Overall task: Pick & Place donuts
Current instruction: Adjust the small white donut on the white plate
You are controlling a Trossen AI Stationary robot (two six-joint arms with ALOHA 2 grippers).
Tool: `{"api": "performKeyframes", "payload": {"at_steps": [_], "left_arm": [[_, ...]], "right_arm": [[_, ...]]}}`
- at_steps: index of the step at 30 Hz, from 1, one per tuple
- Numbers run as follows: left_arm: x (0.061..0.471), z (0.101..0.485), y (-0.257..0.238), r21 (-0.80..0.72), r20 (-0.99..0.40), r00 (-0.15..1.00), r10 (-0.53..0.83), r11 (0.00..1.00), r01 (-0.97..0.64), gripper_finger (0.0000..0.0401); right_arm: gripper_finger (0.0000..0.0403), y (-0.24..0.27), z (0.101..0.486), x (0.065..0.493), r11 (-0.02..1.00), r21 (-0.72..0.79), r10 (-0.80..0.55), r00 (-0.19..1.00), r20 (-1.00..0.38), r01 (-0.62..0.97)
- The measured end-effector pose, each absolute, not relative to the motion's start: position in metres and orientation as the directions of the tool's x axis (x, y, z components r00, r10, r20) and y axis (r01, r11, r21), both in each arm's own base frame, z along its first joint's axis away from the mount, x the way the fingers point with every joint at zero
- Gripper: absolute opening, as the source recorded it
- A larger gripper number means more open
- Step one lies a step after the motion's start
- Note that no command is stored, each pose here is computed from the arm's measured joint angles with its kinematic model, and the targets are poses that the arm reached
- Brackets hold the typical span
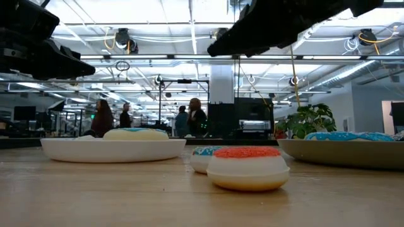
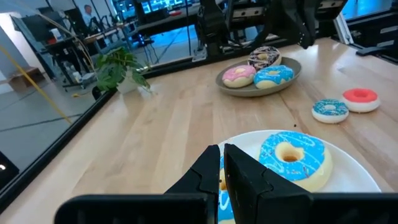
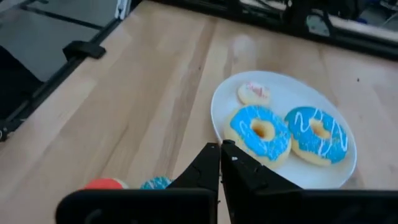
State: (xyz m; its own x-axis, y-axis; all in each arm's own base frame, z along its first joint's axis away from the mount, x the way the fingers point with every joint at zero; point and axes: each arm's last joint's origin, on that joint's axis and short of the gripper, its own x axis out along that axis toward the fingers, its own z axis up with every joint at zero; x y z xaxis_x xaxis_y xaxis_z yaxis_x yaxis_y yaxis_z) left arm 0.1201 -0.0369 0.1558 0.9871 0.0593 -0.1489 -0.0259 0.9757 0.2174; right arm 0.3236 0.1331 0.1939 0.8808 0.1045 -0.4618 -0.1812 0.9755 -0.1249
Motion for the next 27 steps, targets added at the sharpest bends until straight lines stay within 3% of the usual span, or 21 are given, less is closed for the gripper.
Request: {"api": "performKeyframes", "payload": {"at_steps": [4,14,27], "left_arm": [[0.1202,0.1563,-0.0369,0.215,-0.144,0.988,0.058,0.976,-0.026,0.0031],[0.1201,0.156,-0.0371,0.215,-0.147,0.988,0.051,0.976,-0.018,0.0031],[0.1205,0.1587,-0.0372,0.242,-0.121,0.991,0.05,0.97,-0.019,0.0031]], "right_arm": [[0.0026,0.1335,0.1939,0.3236,0.965,-0.153,0.119,0.878,-0.464,-0.212],[0.0127,0.1306,0.1918,0.3237,0.964,-0.16,0.109,0.869,-0.483,-0.21],[0.0133,0.1298,0.19,0.3227,0.934,-0.26,0.087,0.862,-0.5,-0.245]]}}
